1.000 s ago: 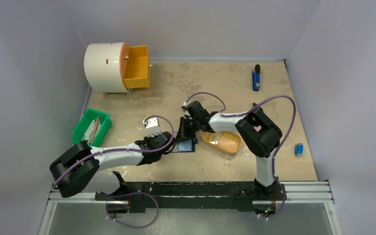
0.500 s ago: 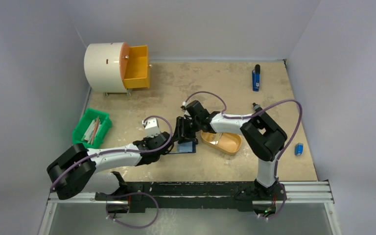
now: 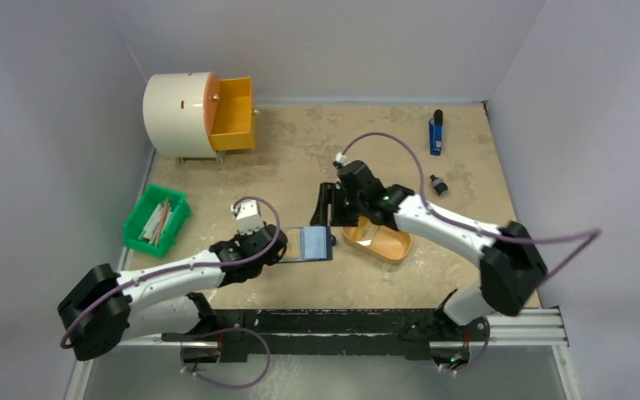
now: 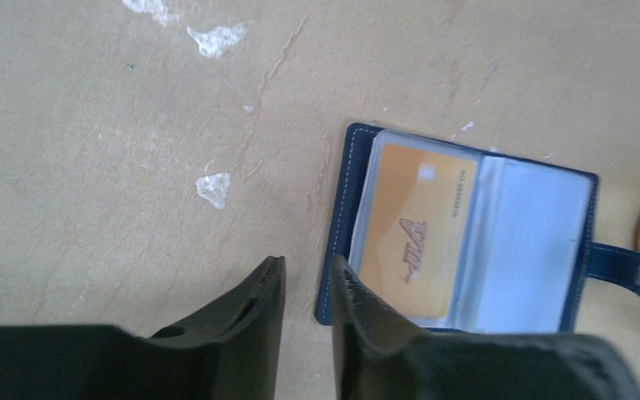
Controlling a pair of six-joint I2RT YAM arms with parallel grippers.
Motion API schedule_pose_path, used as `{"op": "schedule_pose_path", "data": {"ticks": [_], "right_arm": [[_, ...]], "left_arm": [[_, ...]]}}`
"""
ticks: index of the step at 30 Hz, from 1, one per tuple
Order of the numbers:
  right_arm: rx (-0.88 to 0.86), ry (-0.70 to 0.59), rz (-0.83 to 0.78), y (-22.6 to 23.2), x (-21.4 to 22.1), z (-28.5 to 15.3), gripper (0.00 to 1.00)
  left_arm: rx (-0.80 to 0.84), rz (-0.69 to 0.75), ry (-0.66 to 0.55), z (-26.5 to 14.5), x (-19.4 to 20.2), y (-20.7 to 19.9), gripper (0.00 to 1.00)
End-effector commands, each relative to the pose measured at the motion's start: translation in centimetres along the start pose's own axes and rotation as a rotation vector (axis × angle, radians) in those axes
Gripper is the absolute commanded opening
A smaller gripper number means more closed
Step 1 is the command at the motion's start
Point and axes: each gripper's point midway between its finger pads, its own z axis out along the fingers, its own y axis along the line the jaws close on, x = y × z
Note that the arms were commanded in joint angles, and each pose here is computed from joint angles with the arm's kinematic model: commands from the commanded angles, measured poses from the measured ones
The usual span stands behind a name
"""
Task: Put the credit cards into the card holder
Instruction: Insert the credit card into the card holder, then pick up the credit card from the storage box.
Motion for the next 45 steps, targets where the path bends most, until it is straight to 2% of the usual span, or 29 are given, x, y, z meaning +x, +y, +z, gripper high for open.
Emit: {"op": "schedule_pose_path", "data": {"ticks": [1, 5, 12, 17, 20, 31, 40, 45], "right_arm": [[0.2, -0.194, 0.025, -5.0, -1.3, -5.1, 0.61], [0.21, -0.213, 0.201, -9.6, 0.2, -5.8, 0.54], [0.174, -0.232, 0.341, -11.3, 1.4, -4.9, 0.48], [0.244, -0.349, 0.434, -13.8, 1.4, -5.5, 0.55], [0.284, -0.375, 0.474, -15.1, 1.5, -5.4, 0.57], [0.347, -0.362, 0.505, -16.5, 0.3, -3.5, 0.58], [0.425, -0.304, 0.507, -17.7, 1.2, -2.5, 0.51], [0.46, -0.274, 0.491, -18.7, 2.3, -2.2, 0.42]], "left_arm": [[0.059, -0.074, -0.091, -2.1, -3.7, -1.2, 0.31], [0.116, -0.104, -0.137, -3.2, -5.3, -2.0, 0.41], [0.164, -0.137, -0.164, -3.7, -6.1, -2.7, 0.45], [0.138, -0.149, -0.163, -3.3, -5.7, -2.1, 0.45], [0.123, -0.154, -0.162, -3.0, -5.4, -1.8, 0.45], [0.123, -0.144, -0.14, -2.4, -5.0, -2.6, 0.45], [0.117, -0.158, -0.138, -2.2, -4.6, -2.3, 0.45], [0.11, -0.158, -0.133, -2.1, -4.3, -2.0, 0.44]]}}
